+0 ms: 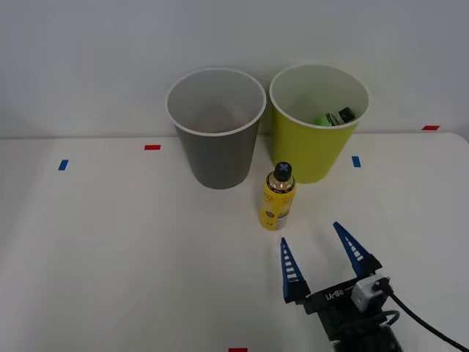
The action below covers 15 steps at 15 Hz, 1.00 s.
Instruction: Put cans in the gray bin, plastic bottles in the light green bin
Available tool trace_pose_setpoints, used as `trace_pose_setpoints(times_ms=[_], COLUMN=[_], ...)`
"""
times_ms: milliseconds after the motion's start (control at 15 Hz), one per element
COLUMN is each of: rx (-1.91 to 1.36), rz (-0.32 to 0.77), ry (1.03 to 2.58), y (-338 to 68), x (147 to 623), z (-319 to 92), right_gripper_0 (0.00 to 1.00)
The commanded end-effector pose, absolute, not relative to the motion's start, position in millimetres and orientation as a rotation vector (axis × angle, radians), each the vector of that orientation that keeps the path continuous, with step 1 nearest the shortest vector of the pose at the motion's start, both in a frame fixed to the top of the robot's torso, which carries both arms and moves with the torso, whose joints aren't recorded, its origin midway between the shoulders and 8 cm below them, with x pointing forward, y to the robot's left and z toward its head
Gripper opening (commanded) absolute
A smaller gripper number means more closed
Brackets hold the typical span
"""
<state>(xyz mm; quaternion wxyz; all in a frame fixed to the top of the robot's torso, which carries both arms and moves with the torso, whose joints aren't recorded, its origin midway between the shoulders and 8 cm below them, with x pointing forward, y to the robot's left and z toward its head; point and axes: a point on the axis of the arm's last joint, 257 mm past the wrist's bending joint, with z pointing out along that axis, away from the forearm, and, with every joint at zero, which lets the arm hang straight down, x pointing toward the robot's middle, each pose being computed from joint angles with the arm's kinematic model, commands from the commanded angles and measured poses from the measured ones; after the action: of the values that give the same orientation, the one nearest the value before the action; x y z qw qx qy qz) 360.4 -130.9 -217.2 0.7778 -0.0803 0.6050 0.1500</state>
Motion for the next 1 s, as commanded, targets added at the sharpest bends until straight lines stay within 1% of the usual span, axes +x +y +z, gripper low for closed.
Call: trace_pose_setpoints(times_ms=[67,267,467,733,1000], rx=[-0.177,-0.19,-0.185,-0.219,-0.241], rz=[0.297,0.298,0.315,0.293,0.272], ry=[1.331,1.332,1.302,1.296,1.317], y=[-123.0,-112.6,-104.5,-94.4,-94.5], x=[389.2,405.2,421.5,443.6,460.0], z=[-212.8,-209.9,-223.7,-213.6,-210.9], right_gripper_0=[1.0,1.0,1.0,1.0,1.0])
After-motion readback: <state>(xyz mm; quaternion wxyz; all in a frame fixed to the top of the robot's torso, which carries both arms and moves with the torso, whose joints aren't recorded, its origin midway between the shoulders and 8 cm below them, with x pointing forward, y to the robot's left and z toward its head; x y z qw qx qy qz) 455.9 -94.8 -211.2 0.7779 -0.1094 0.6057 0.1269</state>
